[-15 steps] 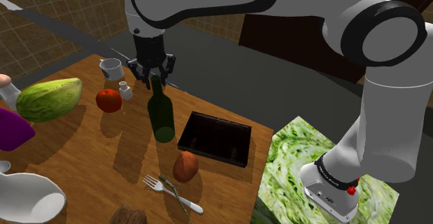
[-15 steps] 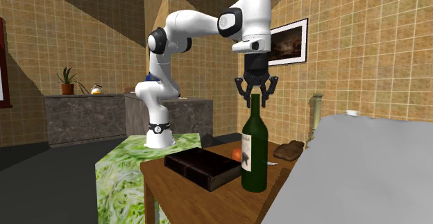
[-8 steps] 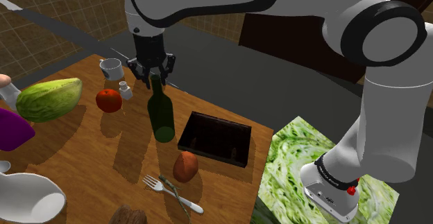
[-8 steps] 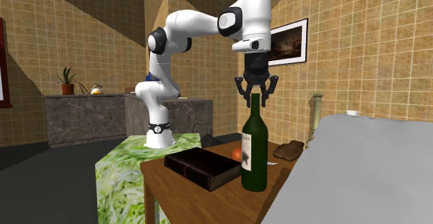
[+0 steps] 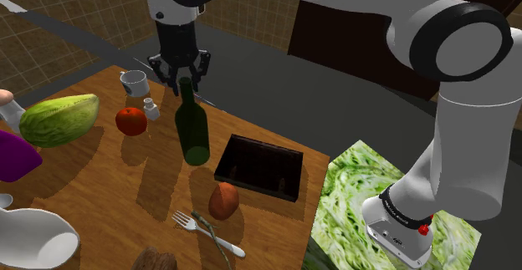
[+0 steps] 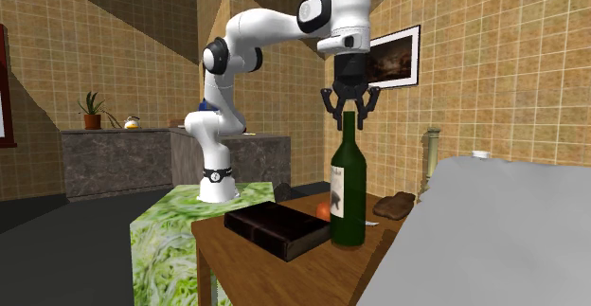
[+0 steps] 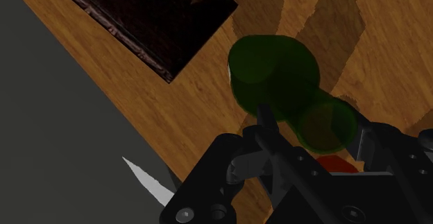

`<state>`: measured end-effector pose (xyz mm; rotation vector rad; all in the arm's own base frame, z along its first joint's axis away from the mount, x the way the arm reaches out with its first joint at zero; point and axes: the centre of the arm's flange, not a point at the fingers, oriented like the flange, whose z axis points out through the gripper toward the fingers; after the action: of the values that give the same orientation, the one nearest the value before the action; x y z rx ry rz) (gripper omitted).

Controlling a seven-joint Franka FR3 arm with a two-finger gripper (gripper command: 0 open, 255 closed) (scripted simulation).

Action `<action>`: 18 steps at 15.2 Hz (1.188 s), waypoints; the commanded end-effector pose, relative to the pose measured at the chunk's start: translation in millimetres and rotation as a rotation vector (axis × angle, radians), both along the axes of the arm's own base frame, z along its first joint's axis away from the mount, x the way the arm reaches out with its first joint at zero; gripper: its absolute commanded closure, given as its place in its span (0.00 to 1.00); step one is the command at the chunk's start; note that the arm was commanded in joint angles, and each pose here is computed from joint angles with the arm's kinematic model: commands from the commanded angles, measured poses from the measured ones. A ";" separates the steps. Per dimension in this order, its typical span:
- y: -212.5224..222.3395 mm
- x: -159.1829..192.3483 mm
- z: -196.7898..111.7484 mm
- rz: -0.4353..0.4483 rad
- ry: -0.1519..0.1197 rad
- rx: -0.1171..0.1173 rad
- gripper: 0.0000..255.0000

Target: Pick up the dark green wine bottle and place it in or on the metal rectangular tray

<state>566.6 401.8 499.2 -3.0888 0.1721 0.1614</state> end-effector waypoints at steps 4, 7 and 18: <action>-0.3 -0.5 26.8 0.000 0.000 0.000 1.00; -0.3 -0.5 42.7 0.000 0.000 0.000 1.00; -35.1 -30.2 105.0 0.000 0.000 0.000 1.00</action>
<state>544.8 376.6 597.8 -3.0883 0.1712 0.1621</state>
